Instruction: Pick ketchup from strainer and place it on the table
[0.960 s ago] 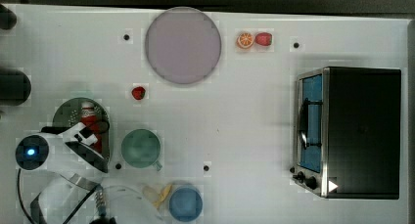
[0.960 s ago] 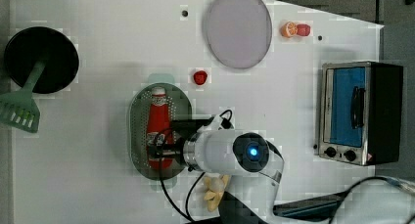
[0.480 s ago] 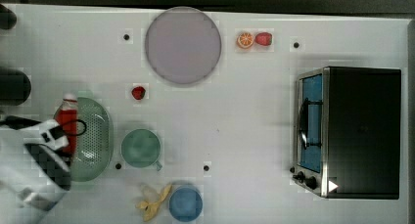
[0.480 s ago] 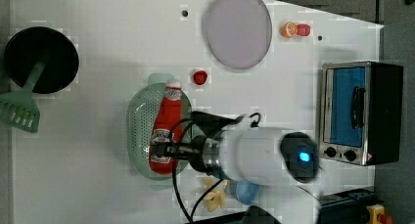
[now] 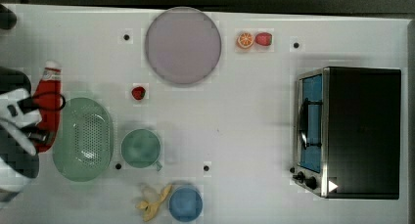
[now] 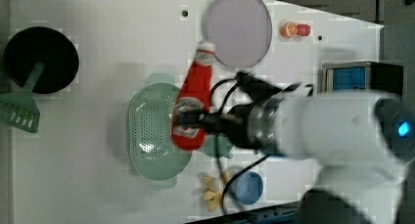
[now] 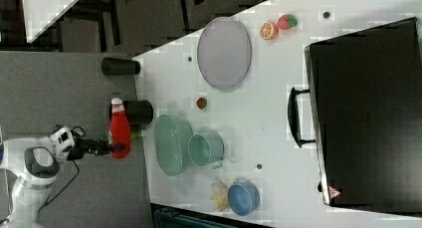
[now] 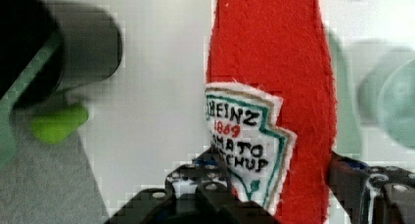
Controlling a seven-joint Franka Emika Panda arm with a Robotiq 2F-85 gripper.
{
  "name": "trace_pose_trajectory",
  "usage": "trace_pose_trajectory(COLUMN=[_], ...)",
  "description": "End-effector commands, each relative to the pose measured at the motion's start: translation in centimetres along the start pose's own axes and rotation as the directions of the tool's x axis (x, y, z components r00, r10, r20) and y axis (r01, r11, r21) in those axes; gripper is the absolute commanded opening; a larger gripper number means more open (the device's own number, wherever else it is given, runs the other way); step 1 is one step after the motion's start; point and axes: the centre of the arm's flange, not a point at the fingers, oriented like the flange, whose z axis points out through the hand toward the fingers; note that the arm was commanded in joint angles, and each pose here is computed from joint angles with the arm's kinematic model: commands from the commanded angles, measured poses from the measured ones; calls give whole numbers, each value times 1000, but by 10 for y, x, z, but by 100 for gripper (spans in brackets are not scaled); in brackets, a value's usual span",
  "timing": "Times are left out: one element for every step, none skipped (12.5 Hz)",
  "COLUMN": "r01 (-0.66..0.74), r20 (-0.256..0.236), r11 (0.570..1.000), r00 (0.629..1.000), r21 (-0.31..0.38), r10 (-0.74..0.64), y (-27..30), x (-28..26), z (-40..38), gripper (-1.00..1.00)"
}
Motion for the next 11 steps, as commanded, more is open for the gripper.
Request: trace_pose_trajectory(r01=[-136,-150,-170,-190,-213,-228,-227,-216,-196,-167,-144], r20=[-13,-18,-34,-55,-76,-93,-100,-100,-91,-76,-60], r11=[990,987,984,980,974,970,969,970,972,976,978], r00=[991,989,985,981,975,971,971,974,978,985,989], r21=[-33,-51,-59,-67,-75,-85,-98,-112,-126,-141,-153], r10=[135,149,168,187,207,220,217,205,186,157,136], y=[81,103,126,149,171,193,213,233,252,270,286], x=[98,116,133,149,163,175,185,193,201,206,211], z=[-33,-40,-46,-53,-59,-64,-67,-67,-64,-59,-52], gripper=[18,18,18,18,18,18,18,18,18,18,18])
